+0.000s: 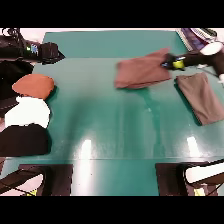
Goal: Fold the shirts.
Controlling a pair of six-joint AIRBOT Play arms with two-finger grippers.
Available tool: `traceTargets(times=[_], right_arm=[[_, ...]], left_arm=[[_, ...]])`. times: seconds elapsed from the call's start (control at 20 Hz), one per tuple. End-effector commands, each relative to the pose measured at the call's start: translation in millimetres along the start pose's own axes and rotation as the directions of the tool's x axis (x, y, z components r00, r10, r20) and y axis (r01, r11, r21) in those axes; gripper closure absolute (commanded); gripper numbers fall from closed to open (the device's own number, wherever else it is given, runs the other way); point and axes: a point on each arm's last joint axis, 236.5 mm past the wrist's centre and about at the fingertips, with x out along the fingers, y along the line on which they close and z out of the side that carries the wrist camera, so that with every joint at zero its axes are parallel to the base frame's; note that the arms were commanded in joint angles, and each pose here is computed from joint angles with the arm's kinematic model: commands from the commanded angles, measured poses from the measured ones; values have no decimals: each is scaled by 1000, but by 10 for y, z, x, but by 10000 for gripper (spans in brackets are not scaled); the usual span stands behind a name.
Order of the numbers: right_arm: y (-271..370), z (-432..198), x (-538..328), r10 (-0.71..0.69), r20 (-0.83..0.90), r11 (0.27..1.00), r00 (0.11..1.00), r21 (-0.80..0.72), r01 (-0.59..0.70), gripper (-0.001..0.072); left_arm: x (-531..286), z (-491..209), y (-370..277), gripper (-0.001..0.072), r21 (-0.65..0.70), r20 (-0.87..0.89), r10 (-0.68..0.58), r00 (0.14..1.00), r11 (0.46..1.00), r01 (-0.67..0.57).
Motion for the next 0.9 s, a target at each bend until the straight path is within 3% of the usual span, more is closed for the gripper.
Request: traceTargets(times=[0.0, 0.25, 0.4, 0.65, 0.85], right_arm=[[-959, 397, -773, -147, 147, 978, 978, 169, 122, 698], [-1499, 649, -1156, -224, 269, 944, 937, 299, 139, 698], [-1399, 919, -1274, -192, 373, 947, 908, 312, 72, 698], [-903, 1318, -1779, -140, 480, 979, 866, 198, 49, 698], [-1083, 1020, -2030, -263, 405, 958, 875, 220, 186, 698]], left_arm=[[0, 37, -50, 685, -11, 16, -21, 1000, 1000, 21], [0, 36, -50, 684, -22, 15, -21, 1000, 1000, 21], [1, 34, -50, 684, -30, 14, -21, 1000, 999, 21], [0, 10, -51, 684, -29, 4, -21, 1000, 999, 21], [1, -13, -50, 684, -28, -5, -21, 1000, 999, 21]])
